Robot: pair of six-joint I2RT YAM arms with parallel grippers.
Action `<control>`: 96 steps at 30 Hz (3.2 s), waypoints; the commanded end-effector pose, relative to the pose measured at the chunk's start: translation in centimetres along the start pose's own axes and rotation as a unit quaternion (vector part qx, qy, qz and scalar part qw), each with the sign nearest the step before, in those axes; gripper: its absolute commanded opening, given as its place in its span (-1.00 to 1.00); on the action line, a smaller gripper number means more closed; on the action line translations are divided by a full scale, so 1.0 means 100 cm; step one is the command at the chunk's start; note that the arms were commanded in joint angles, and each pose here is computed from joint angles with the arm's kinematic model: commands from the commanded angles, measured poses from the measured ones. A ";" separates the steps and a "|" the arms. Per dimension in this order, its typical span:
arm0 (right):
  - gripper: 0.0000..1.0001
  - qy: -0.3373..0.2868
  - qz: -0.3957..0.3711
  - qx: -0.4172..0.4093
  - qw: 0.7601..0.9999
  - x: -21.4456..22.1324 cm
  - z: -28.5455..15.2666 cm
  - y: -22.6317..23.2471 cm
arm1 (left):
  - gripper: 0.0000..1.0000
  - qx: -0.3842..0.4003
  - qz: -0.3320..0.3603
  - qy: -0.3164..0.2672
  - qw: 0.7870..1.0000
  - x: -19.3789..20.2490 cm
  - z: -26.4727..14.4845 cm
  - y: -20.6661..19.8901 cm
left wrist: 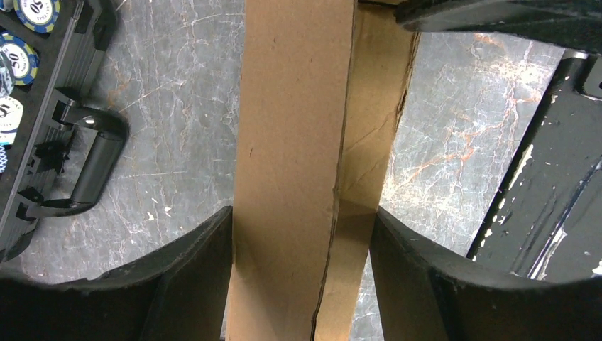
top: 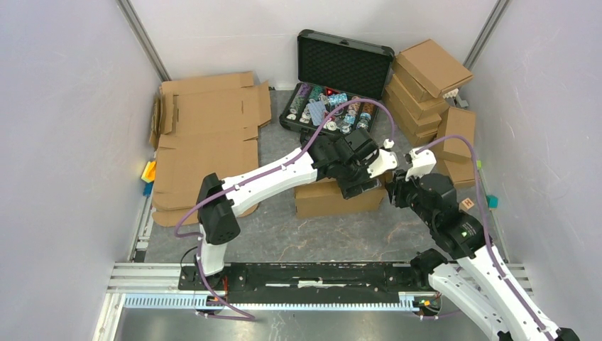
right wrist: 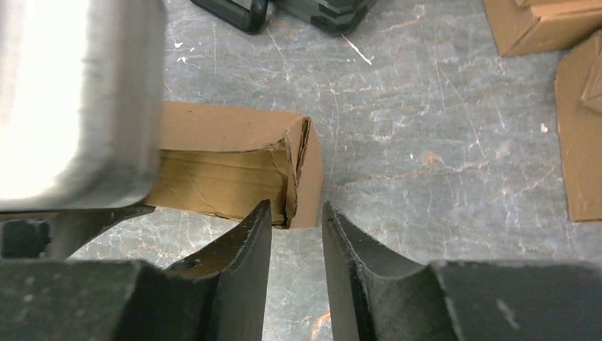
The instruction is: Fold the paper box
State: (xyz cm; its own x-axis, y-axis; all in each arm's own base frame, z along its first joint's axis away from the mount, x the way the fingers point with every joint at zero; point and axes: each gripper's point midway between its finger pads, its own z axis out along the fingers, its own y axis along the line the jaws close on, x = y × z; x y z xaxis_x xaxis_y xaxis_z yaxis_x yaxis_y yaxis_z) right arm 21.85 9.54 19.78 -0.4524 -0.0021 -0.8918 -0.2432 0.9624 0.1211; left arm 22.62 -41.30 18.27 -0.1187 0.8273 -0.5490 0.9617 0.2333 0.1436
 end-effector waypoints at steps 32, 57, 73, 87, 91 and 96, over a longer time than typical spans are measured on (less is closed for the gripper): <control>-0.49 -0.121 -0.024 -0.021 0.992 -0.015 0.016 0.003 | 0.22 -0.015 -0.014 0.001 1.000 0.002 -0.004 0.007; -1.00 -0.125 -0.030 -0.022 0.991 -0.034 0.011 0.006 | 0.18 -0.015 -0.012 0.009 1.000 0.005 -0.002 0.007; -1.00 -0.082 -0.022 -0.027 0.996 0.014 0.026 0.003 | 0.44 -0.020 -0.018 -0.007 1.000 -0.005 -0.004 0.010; -1.00 -0.075 -0.014 -0.027 0.997 0.031 0.030 0.001 | 0.83 -0.010 -0.033 -0.080 0.996 -0.032 -0.033 0.006; -0.65 -0.087 -0.011 -0.029 0.996 0.017 0.023 0.003 | 0.83 -0.010 -0.035 -0.091 0.995 -0.033 -0.039 0.005; -0.06 -0.102 -0.014 -0.027 0.994 -0.005 0.009 0.003 | 0.84 -0.013 -0.041 -0.101 0.994 -0.035 -0.042 0.007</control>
State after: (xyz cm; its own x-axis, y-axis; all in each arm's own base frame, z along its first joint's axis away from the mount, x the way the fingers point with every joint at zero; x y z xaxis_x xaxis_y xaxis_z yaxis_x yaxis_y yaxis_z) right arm 23.51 10.47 19.33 -0.2280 0.0625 -0.9717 -0.3002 0.9448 0.1312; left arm 22.59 -41.47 20.93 -0.1330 0.7590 -0.6373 0.9512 0.2784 0.1331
